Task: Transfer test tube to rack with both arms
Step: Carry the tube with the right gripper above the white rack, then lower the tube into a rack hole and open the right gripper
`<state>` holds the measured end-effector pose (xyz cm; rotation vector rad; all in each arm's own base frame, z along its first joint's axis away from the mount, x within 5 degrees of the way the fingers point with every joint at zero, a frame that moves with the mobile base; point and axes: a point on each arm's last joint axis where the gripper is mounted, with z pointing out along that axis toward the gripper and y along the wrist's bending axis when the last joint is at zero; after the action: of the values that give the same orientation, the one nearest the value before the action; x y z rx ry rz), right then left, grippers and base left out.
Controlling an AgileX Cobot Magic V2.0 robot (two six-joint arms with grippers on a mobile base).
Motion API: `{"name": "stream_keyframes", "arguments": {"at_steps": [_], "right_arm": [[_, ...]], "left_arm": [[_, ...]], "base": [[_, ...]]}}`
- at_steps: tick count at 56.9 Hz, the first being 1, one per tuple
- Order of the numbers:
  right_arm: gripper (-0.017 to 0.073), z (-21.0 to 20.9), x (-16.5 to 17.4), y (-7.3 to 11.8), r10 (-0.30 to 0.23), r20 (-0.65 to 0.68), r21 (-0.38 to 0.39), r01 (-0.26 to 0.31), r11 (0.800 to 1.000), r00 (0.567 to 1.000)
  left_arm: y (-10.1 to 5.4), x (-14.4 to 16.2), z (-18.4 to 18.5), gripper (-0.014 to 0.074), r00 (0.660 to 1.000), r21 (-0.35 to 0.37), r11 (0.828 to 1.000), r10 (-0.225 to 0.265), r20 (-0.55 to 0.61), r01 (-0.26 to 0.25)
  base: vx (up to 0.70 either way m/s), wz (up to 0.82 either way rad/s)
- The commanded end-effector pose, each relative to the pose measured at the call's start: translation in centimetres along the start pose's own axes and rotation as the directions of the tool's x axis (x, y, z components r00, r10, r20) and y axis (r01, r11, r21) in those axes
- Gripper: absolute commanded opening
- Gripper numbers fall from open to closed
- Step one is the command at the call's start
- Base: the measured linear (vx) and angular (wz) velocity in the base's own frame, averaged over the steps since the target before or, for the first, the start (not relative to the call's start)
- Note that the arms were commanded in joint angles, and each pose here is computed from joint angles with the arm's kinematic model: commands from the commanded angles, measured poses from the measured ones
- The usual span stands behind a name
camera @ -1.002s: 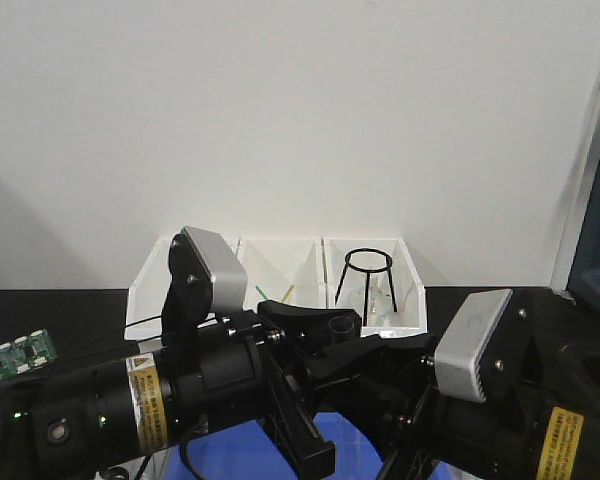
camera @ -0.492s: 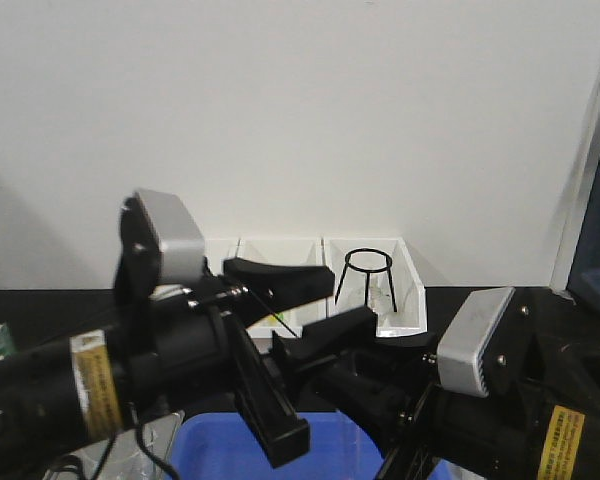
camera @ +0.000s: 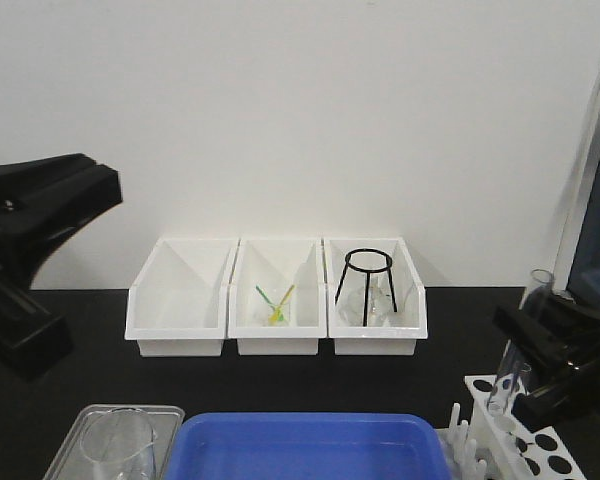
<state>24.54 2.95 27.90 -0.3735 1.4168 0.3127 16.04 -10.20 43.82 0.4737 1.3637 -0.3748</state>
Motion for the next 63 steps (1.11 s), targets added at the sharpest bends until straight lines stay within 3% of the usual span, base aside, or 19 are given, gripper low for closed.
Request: {"name": "stream_keyframes", "arguments": {"at_steps": [1,8,36,63], "right_arm": [[-0.0008,-0.6,-1.8,-0.8,-0.048,0.149,0.068,0.038,0.997,0.988],[-0.0008,-0.9,-0.1,-1.3,-0.050,0.108,0.118,0.038,0.992,0.993],[-0.0008,-0.2,4.8,-2.1,0.038,0.108,0.140,-0.053,0.989,0.993],[-0.0008,0.4,8.5,-2.4,0.050,-0.018,0.138,-0.048,0.989,0.999]], "left_arm": [[0.2,-1.0,-0.8,-0.0008,0.999,-0.018,1.000,-0.018,0.027,0.018],[0.4,-1.0,-1.0,-0.0008,1.000,-0.039,0.999,-0.021,0.020,0.022],[0.5,-0.9,-0.9,-0.0008,1.000,-0.049,0.999,-0.022,0.010,0.022],[0.5,-0.9,-0.9,-0.0008,1.000,-0.049,0.999,-0.023,0.010,0.023]], "base": [[0.00,0.00],[0.00,0.00],[0.00,0.00],[0.00,0.00]]}}
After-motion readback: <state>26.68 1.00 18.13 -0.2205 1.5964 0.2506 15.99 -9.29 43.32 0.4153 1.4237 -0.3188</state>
